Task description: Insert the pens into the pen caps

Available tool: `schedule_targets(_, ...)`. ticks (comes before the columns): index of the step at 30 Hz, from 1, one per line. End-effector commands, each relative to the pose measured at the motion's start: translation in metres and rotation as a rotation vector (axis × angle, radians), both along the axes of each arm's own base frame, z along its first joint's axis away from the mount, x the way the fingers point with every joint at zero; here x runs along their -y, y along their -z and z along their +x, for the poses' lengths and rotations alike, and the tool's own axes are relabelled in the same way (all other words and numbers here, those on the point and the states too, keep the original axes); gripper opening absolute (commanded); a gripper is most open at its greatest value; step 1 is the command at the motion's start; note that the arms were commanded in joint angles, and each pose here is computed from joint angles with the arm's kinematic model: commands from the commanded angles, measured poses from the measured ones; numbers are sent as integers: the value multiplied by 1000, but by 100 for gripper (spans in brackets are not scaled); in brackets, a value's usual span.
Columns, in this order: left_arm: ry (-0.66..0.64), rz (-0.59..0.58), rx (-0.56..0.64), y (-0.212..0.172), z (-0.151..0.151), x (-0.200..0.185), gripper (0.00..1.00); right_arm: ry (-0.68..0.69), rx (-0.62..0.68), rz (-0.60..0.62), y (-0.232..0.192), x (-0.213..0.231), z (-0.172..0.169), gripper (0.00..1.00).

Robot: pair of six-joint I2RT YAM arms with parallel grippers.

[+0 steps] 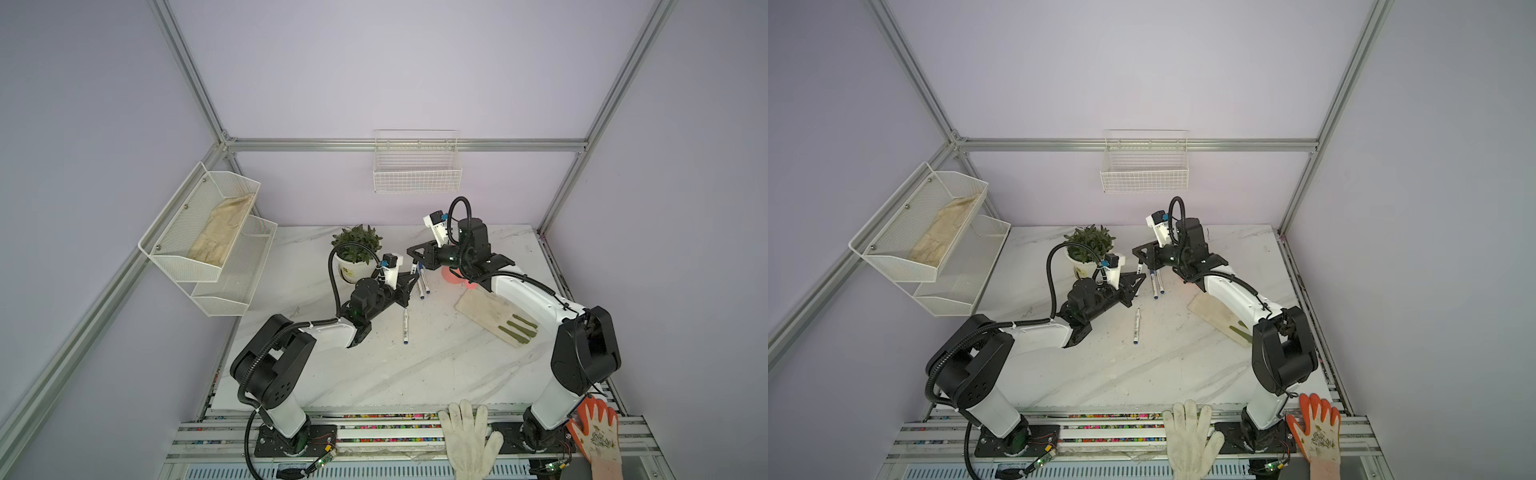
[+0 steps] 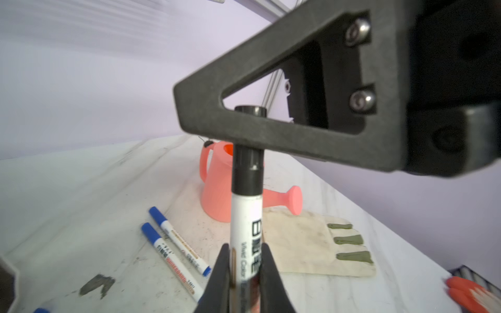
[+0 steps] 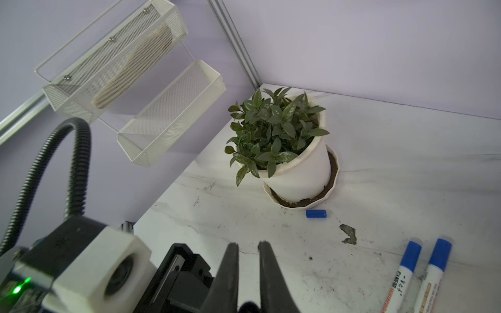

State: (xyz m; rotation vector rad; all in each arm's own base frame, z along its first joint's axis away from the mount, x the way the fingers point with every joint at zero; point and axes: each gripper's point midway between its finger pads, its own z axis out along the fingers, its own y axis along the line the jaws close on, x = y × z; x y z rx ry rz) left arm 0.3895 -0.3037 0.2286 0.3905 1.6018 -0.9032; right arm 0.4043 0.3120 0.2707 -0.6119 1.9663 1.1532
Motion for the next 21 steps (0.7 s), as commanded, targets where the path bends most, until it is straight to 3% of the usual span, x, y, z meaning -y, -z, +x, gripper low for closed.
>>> schedule_targets(1, -199, -525, 519, -238, 1, -93, 0, -149, -477, -94, 97, 8, -67, 0)
schedule_targets(3, -233, -486, 522, -233, 8, -93, 0, -179, -487, -128, 102, 4, -79, 0)
schedule_targets(7, -357, -443, 500, -222, 29, -102, 0, -210, -490, -315, 129, -1, -109, 0)
schedule_targets(11, -494, -426, 539, -231, 46, -116, 0, -194, -520, -419, 152, 3, -121, 0)
schedule_targets(17, -682, -351, 731, -273, 42, -125, 0, -126, -589, -411, 168, 18, -102, 0)
schedule_targets(21, -702, -315, 785, -282, 31, -121, 0, -45, -633, -363, 169, 36, -78, 0)
